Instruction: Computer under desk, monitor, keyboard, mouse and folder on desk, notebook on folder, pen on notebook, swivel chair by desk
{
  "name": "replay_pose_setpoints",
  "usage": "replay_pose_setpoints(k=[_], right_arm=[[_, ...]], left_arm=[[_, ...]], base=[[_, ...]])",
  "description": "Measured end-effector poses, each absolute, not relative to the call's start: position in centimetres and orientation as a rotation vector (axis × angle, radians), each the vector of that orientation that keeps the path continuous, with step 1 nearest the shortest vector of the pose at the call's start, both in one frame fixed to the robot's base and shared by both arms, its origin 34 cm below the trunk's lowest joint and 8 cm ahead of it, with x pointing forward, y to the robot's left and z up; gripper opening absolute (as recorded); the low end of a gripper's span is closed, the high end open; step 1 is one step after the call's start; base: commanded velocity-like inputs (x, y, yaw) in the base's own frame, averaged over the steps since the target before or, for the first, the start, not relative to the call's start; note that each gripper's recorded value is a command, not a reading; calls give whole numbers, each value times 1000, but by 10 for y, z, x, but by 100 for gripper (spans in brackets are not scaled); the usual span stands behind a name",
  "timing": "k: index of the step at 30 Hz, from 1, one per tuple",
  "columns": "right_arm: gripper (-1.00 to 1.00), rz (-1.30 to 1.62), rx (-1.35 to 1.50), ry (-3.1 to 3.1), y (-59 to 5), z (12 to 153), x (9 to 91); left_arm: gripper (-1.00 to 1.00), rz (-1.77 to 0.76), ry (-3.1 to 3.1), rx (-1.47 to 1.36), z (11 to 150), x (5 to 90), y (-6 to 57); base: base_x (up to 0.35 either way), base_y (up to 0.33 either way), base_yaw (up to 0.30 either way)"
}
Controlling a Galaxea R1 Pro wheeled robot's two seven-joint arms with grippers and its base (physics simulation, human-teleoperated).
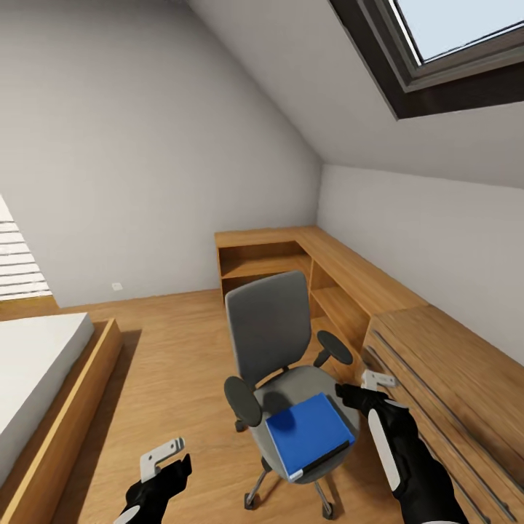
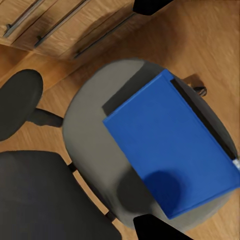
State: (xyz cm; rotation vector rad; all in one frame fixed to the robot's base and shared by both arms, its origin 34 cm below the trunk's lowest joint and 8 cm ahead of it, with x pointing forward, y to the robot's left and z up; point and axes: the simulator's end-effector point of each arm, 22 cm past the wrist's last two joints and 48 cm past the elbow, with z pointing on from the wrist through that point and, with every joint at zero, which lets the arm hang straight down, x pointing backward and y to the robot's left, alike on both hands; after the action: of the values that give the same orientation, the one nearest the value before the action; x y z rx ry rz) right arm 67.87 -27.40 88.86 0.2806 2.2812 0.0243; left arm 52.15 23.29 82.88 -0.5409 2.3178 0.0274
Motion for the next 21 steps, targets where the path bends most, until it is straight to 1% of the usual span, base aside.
replay_pose_setpoints(k=[2,9,16,21], right_arm=[[100,25,269,2282,-271,889,679],[100,33,246,2298,-263,884,677],[100,43,142,2347,-236,865,671],[100,42,132,2352,-234,863,670]], left_arm=[[100,29,2317,-541,829,522,234],[100,32,2312,-546,830,522,236],[100,57,2289,-593,835,526,256],[100,78,2264,-631,840,529,274]], base=[[130,0,2],[251,0,0],[261,30,0],[242,2,0]])
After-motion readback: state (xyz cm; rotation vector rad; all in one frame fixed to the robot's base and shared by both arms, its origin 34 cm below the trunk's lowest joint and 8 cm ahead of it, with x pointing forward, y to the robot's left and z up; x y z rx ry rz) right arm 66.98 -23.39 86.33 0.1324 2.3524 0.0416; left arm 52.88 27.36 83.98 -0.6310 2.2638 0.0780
